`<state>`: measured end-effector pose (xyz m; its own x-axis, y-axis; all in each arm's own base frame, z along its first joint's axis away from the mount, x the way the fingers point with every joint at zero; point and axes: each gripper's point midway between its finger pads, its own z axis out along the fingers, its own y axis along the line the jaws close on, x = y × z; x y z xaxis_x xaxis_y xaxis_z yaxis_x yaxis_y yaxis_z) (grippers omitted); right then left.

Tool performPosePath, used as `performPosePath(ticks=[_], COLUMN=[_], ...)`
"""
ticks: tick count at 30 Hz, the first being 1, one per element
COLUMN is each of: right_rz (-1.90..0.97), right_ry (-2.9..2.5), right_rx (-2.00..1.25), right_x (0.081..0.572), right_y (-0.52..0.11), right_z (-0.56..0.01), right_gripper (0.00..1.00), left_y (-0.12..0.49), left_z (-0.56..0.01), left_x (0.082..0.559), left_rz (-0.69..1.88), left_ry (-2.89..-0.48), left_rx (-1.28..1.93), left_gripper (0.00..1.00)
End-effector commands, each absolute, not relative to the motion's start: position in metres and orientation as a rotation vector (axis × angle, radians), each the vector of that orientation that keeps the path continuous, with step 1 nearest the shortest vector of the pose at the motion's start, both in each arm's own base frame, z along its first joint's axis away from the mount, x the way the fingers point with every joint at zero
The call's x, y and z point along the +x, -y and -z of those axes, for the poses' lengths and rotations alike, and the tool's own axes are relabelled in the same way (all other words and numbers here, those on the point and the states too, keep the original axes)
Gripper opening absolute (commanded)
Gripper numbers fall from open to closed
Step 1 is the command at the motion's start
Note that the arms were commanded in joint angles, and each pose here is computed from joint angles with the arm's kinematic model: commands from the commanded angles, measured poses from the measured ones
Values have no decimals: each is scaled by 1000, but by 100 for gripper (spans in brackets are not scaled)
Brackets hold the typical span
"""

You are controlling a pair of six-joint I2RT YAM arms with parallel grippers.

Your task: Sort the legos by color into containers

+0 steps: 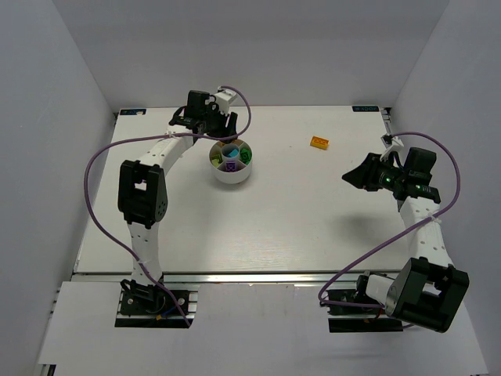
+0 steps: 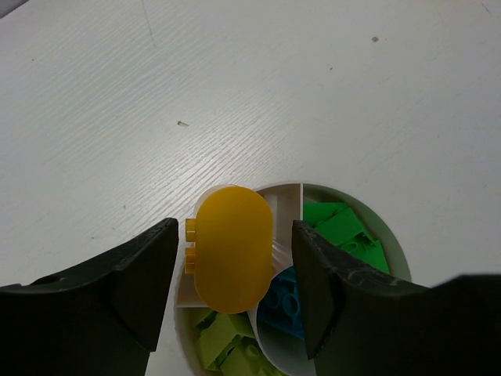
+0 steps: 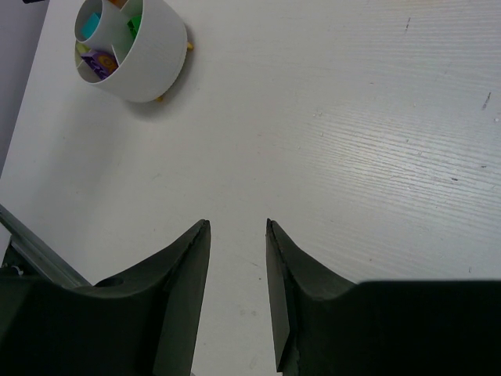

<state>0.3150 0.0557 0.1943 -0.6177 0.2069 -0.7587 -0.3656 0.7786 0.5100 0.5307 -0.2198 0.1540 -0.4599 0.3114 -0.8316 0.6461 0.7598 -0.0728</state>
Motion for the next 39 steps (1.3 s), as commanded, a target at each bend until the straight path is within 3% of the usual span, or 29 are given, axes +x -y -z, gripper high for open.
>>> performPosePath(ticks=[1,23,39], right_rz=[-806,-810,-816], right_ry=[-2052,-2052,-2055], right_rx=[-156,-157,-154], right_x=[319,319,319], right_y=[-56,-56,-57], right_z=[-199,-199,-198], right_gripper=[40,40,41], left_y=[219,222,217], left_z=[-165,-156,-152], left_x=[532,530,534], left_rz=[452,445,407], left_ry=[-2044,-2063,-2069], left_rx=[729,737,724], left_gripper=[69,66,55])
